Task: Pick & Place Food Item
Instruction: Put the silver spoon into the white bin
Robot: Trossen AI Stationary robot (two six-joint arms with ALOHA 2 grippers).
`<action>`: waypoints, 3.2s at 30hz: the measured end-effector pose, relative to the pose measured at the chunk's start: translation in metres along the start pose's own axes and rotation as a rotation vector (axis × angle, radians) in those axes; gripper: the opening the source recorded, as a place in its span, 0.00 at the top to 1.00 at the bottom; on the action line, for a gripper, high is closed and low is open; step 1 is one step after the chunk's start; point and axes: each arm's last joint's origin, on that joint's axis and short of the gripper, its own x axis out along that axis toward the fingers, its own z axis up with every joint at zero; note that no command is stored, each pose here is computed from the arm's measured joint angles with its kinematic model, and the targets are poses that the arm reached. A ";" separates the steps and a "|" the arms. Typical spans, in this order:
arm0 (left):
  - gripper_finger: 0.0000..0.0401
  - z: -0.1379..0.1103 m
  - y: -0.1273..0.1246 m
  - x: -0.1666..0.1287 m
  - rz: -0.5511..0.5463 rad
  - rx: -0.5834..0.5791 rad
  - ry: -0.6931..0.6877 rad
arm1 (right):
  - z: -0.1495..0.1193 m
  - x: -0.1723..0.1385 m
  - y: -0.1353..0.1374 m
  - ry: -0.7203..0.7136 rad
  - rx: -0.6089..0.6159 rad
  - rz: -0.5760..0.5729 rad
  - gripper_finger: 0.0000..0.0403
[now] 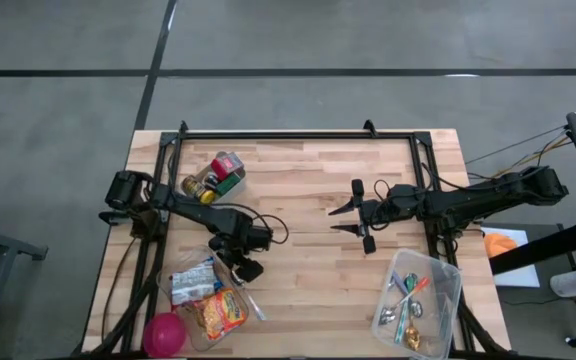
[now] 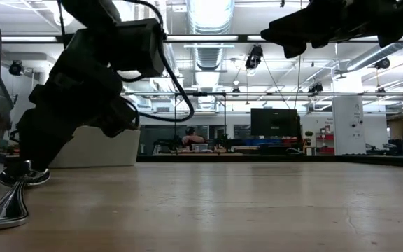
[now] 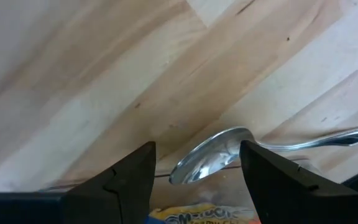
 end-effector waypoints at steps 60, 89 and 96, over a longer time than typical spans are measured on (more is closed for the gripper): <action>1.00 0.046 -0.022 -0.032 -0.186 0.114 -0.427 | 0.000 0.000 0.000 0.000 0.000 0.001 0.61; 1.00 0.137 -0.096 -0.057 -0.258 0.204 -0.717 | -0.002 0.000 0.000 0.016 0.001 0.003 0.61; 1.00 0.155 -0.102 -0.052 -0.282 0.094 -0.765 | -0.004 0.000 0.000 0.035 0.002 0.003 0.61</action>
